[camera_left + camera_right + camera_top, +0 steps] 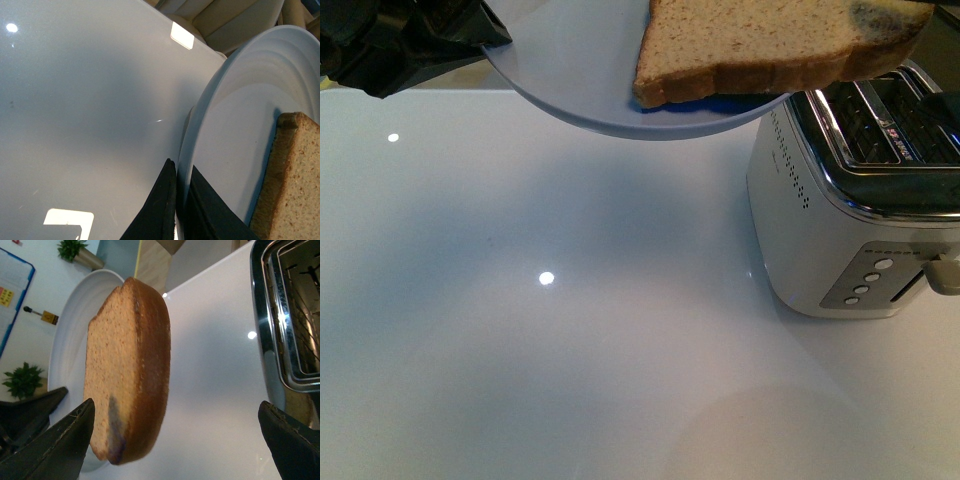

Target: Left arm holds plate, right arm toasts bread

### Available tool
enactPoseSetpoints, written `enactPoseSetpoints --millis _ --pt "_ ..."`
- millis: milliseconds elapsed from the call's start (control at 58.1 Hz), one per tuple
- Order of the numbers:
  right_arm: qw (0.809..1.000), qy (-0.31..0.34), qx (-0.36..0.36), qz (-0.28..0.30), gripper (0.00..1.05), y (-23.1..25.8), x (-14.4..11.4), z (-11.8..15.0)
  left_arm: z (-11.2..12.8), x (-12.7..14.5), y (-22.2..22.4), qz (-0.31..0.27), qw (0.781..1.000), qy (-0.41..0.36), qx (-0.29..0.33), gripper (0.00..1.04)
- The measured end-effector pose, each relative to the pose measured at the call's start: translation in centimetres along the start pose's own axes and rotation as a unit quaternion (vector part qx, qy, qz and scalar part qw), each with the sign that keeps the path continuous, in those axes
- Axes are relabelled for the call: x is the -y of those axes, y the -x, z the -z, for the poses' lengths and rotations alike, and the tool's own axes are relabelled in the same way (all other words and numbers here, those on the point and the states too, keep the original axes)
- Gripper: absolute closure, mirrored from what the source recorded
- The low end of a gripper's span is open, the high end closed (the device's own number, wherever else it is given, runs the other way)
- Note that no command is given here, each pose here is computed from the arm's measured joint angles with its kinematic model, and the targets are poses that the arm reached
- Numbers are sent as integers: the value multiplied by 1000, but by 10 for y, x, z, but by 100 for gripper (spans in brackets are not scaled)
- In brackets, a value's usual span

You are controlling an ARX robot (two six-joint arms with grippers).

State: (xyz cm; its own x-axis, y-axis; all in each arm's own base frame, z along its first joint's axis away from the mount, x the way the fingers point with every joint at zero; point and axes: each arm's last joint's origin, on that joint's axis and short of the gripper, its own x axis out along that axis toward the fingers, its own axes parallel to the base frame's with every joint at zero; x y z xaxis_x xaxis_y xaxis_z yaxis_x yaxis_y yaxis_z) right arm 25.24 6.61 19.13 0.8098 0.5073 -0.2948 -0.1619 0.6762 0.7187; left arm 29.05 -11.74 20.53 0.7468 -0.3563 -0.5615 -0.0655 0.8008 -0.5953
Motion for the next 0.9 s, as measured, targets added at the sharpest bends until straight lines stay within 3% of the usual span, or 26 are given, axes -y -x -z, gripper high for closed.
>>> enactPoseSetpoints --millis 86,276,551,723,896 --pt "1000 -13 -4 -11 11 -9 -5 0 0 0 0 0 1000 0 -1 102" --pt "1000 -13 -10 -16 54 -15 -11 3 0 0 0 0 1000 3 -1 102" --pt "999 -24 1 -34 99 -10 -14 -4 0 1 1 3 1000 5 -1 102" --pt "998 -26 27 -45 101 1 -17 -17 -1 1 2 5 1000 7 0 102" --pt "993 -2 115 -40 101 27 -35 -63 -1 2 3 7 1000 9 1 102"
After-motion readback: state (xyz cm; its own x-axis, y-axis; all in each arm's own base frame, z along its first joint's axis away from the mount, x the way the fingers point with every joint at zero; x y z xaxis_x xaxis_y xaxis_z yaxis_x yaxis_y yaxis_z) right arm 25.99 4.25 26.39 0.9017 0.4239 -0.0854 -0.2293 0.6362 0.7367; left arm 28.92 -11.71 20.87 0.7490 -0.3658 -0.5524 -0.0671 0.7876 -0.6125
